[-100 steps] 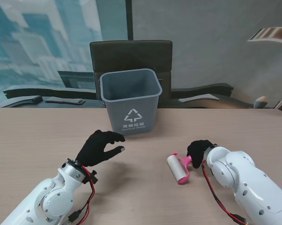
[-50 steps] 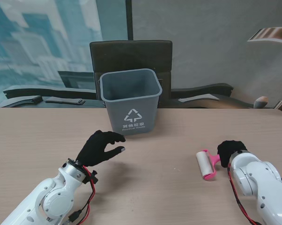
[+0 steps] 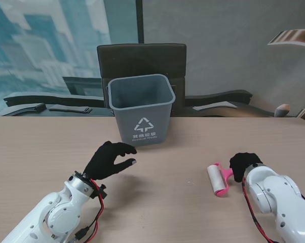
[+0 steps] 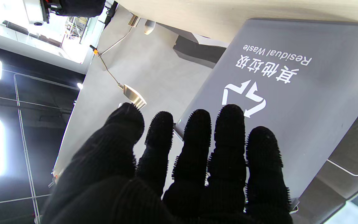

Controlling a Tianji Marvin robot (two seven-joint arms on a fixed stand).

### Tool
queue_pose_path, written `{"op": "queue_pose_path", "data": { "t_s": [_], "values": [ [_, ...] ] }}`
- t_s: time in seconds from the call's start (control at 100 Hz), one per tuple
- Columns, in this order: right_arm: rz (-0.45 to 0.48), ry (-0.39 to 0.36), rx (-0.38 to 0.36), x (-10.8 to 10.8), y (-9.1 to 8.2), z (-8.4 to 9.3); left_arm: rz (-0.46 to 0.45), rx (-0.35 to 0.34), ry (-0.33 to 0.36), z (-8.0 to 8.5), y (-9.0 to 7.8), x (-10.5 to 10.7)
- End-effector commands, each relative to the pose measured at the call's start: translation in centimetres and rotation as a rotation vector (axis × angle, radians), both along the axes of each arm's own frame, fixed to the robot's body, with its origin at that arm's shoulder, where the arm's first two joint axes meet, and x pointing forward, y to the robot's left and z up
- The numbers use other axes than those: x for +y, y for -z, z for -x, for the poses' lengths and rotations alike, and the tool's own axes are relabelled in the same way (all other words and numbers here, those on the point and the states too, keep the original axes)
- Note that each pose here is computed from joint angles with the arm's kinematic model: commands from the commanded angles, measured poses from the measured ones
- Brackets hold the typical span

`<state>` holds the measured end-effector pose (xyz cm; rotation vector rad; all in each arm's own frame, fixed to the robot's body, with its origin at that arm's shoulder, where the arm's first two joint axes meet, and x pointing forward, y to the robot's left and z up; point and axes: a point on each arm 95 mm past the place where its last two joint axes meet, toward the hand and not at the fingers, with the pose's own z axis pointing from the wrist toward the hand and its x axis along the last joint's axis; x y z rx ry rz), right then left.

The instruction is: Replace a lint-roller refill

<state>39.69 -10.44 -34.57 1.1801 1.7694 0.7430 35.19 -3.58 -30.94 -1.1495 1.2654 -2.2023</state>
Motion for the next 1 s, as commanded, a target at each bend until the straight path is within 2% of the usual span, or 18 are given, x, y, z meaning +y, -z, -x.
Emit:
{"op": "queue_pose_path", "data": {
  "t_s": [0.0,0.34,0.48,0.56,0.73,0.85,0.99],
  "values": [
    [-0.015,-0.048,0.030,1.8,0.3,0.3,-0.006,0.015,0.006,0.0,0.2,-0.1],
    [-0.147,-0.206,0.100,7.6,0.9,0.4,-0.001,0.013,0.015,0.1,0.3,-0.3],
    [-0.189,-0.232,0.110,8.8,0.8,0.3,-0.002,0.013,0.012,0.1,0.3,-0.3],
    [-0.214,-0.228,0.087,8.9,0.5,0.1,-0.002,0.013,0.012,0.1,0.3,-0.3],
    [-0.314,-0.171,-0.017,8.4,-0.9,-0.9,-0.001,0.024,0.014,0.1,0.4,-0.4],
    [-0.457,-0.043,-0.085,7.8,-1.4,-2.2,-0.002,0.027,0.015,0.0,0.4,-0.5],
    [-0.451,0.044,-0.178,6.1,-1.4,-3.5,-0.005,0.026,0.015,0.0,0.4,-0.4]
  ]
}}
